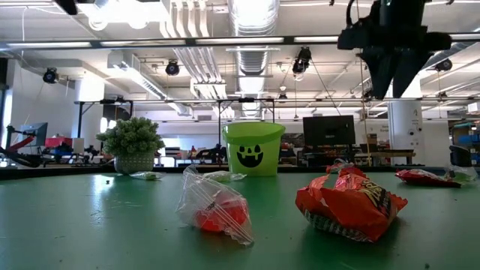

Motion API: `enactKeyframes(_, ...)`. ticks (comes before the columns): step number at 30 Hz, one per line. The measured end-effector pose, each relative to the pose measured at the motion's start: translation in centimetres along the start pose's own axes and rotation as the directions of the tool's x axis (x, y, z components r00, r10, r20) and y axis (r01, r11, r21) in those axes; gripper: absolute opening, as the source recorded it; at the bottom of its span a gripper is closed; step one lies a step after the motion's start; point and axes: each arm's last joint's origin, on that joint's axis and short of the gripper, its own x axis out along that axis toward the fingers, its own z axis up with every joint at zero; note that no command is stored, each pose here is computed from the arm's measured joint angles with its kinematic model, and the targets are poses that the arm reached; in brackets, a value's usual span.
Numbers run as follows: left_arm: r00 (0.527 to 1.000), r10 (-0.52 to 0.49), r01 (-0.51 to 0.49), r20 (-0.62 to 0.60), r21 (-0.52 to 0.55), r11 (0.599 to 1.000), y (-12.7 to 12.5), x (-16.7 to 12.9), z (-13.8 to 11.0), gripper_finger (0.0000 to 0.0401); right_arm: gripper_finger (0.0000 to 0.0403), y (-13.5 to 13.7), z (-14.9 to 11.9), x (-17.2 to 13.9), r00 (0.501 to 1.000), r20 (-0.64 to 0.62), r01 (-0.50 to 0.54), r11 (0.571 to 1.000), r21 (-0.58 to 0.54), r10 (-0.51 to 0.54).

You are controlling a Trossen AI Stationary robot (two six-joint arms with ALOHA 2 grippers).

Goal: Organize candy in baskets
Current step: Put the red candy into the black bucket

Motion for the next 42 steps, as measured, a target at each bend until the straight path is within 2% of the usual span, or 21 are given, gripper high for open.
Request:
enactKeyframes(5, 1.0, 0.02, -0.02, 0.013, -0.007, 1.0, 0.9, 0.5, 2.0, 0.0157, 0.0189, -0.3, 0.7, 1.9, 0.998, -0.052, -0.029, 0.999, -0.022, 0.027)
enactKeyframes(12, 0.995, 0.082, -0.081, 0.063, -0.013, 0.997, 2.1, 1.5, 4.8, 0.0157, 0.0189, -1.5, 0.8, 4.4, 0.993, -0.112, 0.039, 0.999, -0.016, -0.041)
enactKeyframes(18, 0.982, 0.131, -0.119, 0.135, -0.091, 0.989, 3.9, 1.6, 7.1, 0.0157, 0.0189, -0.9, 0.2, 6.1, 0.971, -0.225, -0.098, 0.994, -0.046, 0.086)
enactKeyframes(23, 0.98, 0.136, -0.121, 0.144, -0.109, 0.987, 5.4, 1.3, 8.1, 0.0157, 0.0189, -0.3, -0.3, 7.3, 0.938, -0.288, -0.192, 0.981, 0.034, 0.194)
enactKeyframes(27, 0.977, 0.137, -0.13, 0.163, -0.057, 0.99, 6.3, 0.9, 8.6, 0.0157, 0.0189, -0.7, -0.7, 8.2, 0.943, -0.287, -0.134, 0.981, 0.142, 0.17)
enactKeyframes(34, 0.975, 0.121, -0.127, 0.185, 0.024, 0.992, 7.8, 0.0, 8.8, 0.0157, 0.0189, -1.1, -1.3, 9.1, 0.945, -0.295, -0.07, 0.967, 0.243, 0.143)
enactKeyframes(42, 0.969, 0.109, -0.116, 0.223, 0.02, 0.993, 8.7, -0.8, 8.8, 0.0157, 0.0189, -0.9, -1.8, 10.9, 0.942, -0.265, -0.12, 0.945, 0.305, 0.205)
